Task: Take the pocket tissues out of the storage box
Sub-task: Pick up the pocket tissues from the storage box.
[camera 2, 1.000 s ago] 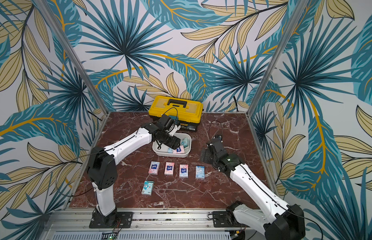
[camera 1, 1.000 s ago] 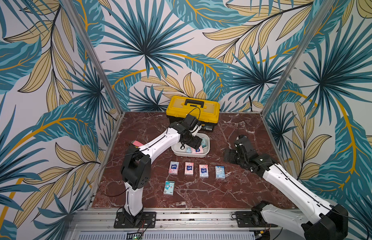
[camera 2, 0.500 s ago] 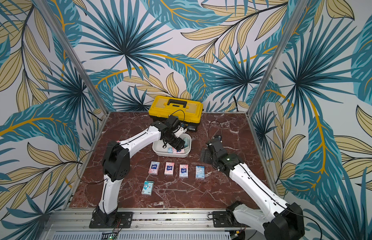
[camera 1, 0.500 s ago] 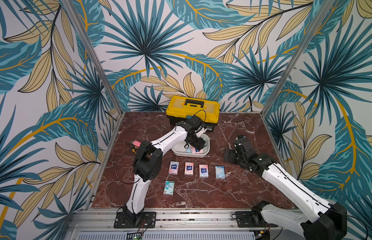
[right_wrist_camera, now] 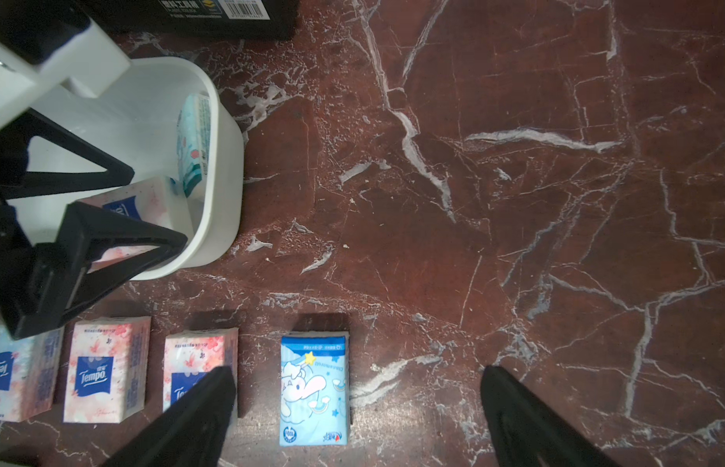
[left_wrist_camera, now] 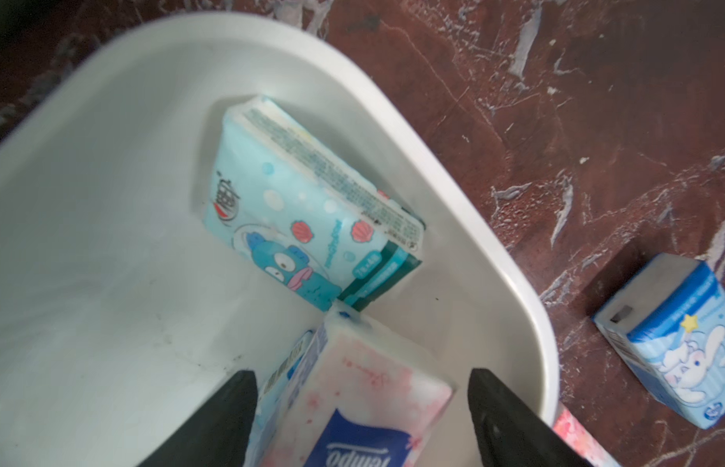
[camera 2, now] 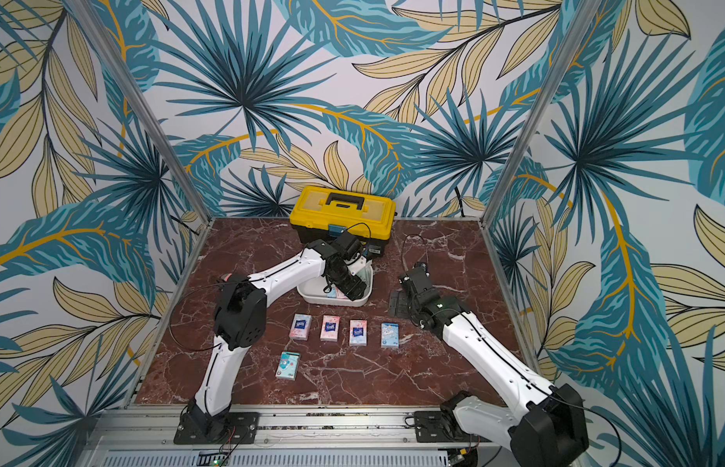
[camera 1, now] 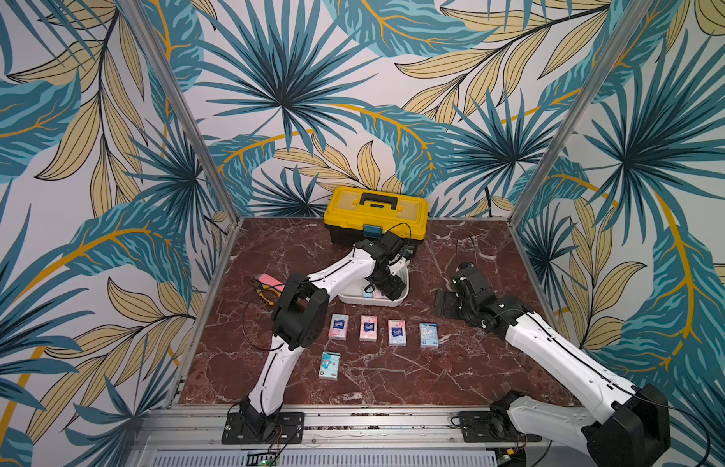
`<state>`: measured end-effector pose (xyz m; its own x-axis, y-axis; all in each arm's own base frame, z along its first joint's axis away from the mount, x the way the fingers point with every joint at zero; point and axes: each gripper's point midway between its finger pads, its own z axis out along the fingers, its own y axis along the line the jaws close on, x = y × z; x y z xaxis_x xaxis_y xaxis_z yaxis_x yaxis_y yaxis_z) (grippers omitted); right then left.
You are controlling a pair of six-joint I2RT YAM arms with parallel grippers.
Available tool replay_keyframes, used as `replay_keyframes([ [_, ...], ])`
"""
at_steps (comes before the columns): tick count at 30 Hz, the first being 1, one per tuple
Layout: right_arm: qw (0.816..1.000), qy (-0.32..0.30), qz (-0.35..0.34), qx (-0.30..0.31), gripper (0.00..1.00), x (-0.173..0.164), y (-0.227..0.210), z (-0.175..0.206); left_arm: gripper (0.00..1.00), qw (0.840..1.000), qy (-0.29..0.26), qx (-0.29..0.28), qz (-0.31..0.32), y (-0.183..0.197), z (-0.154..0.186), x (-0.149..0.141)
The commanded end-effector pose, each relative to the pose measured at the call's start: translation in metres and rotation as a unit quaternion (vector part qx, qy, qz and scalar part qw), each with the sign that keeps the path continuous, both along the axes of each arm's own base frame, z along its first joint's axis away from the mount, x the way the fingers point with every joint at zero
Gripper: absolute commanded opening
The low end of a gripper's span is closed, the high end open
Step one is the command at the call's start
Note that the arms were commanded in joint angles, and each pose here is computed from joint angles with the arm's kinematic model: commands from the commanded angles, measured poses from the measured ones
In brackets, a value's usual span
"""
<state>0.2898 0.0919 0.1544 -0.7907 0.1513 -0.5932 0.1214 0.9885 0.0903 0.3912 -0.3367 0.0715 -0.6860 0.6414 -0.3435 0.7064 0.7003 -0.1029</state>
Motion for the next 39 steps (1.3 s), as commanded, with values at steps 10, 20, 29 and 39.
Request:
replay_keyframes([
  [10,1.000,0.006,-0.004,-0.020,0.99,0.002,-0.007,0.000,0.81,0.997,-0.063,0.048,0.026,0.020,0.015,0.028],
  [20,1.000,0.008,-0.007,-0.018,0.99,0.003,-0.006,-0.002,0.73,0.997,-0.054,0.036,0.046,0.028,0.018,0.032],
  [29,1.000,0.009,-0.010,-0.018,0.99,0.007,-0.005,-0.001,0.56,0.997,-0.060,0.019,0.055,0.029,0.032,0.028],
  [39,1.000,0.011,-0.011,-0.014,0.99,0.009,-0.003,-0.001,0.51,0.992,-0.073,-0.030,0.097,0.031,0.068,0.017],
])
